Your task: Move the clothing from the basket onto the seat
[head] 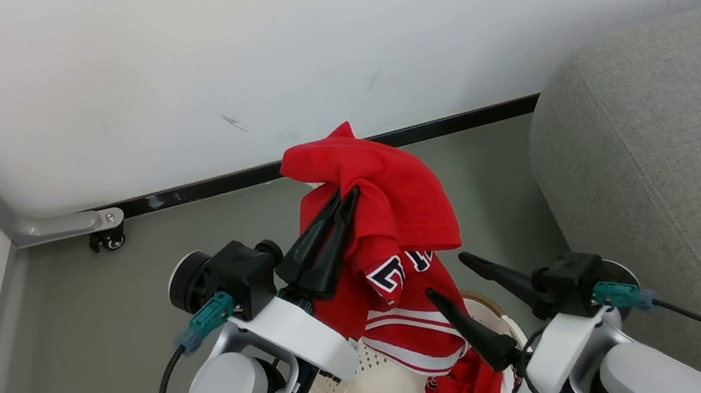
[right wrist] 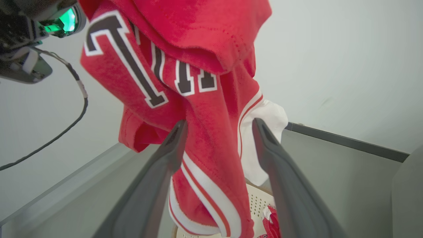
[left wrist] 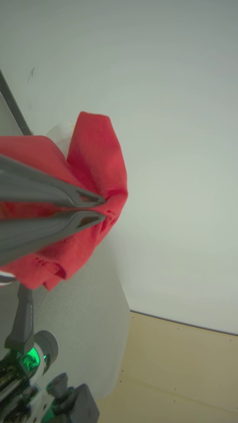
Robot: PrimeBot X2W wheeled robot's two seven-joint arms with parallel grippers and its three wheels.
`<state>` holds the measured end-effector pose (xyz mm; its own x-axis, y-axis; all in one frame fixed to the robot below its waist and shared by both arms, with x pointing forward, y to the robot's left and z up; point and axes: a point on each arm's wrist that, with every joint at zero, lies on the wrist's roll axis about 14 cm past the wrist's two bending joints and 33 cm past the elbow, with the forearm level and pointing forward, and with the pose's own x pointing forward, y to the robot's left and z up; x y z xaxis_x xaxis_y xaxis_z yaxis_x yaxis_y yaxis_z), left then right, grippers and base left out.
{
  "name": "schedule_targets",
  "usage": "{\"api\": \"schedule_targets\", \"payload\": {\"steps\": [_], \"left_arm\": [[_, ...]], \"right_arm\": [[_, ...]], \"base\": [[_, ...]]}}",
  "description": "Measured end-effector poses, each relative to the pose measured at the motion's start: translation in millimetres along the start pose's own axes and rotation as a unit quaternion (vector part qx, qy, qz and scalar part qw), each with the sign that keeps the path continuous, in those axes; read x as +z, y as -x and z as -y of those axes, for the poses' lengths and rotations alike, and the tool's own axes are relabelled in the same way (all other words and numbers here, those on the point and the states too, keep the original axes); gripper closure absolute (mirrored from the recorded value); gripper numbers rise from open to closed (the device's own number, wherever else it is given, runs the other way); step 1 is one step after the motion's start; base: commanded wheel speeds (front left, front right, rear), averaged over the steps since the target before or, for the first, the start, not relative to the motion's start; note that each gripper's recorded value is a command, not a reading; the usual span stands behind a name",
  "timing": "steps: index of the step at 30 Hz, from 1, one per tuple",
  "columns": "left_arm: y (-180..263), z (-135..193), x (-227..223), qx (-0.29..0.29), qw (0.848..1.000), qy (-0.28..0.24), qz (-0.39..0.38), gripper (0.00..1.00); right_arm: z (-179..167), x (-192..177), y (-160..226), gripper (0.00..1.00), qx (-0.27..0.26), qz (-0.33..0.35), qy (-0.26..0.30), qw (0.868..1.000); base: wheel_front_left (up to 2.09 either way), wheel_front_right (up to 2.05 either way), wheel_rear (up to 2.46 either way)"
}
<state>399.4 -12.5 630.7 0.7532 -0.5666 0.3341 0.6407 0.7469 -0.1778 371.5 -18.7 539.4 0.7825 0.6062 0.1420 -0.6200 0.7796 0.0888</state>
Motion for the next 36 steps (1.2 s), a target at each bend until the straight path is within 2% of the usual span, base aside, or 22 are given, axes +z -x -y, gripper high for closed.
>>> {"api": "schedule_targets", "payload": {"steps": [8, 18, 20, 21, 28, 36], "left_arm": [[-1, 14, 8, -0.022, 1.000, -0.002, 0.005, 1.00], [4, 28, 14, -0.040, 0.999, 0.002, 0.007, 1.00], [5, 29, 15, -0.040, 0.999, 0.005, 0.008, 1.00], [6, 29, 16, -0.040, 0.999, 0.007, 0.008, 1.00], [8, 24, 19, -0.032, 0.999, 0.014, 0.009, 1.00], [9, 12, 19, -0.015, 1.000, 0.015, 0.009, 1.00]], "right_arm": [[-22, -9, -12, 0.00, 0.052, -0.021, 0.015, 0.998], [-29, -20, -22, 0.00, 0.070, -0.043, 0.007, 0.997], [-32, -20, -26, 0.83, 0.075, -0.044, 0.006, 0.996], [-32, -18, -28, 1.00, 0.076, -0.042, 0.006, 0.996], [-27, -11, -38, 1.00, 0.071, -0.031, -0.001, 0.997], [0, 5, -43, 1.00, 0.030, -0.005, -0.009, 0.999]], "base": [[0.00, 0.00, 0.00], [0.00, 0.00, 0.00], [0.00, 0.00, 0.00], [0.00, 0.00, 0.00], [0.00, 0.00, 0.00], [0.00, 0.00, 0.00]]}}
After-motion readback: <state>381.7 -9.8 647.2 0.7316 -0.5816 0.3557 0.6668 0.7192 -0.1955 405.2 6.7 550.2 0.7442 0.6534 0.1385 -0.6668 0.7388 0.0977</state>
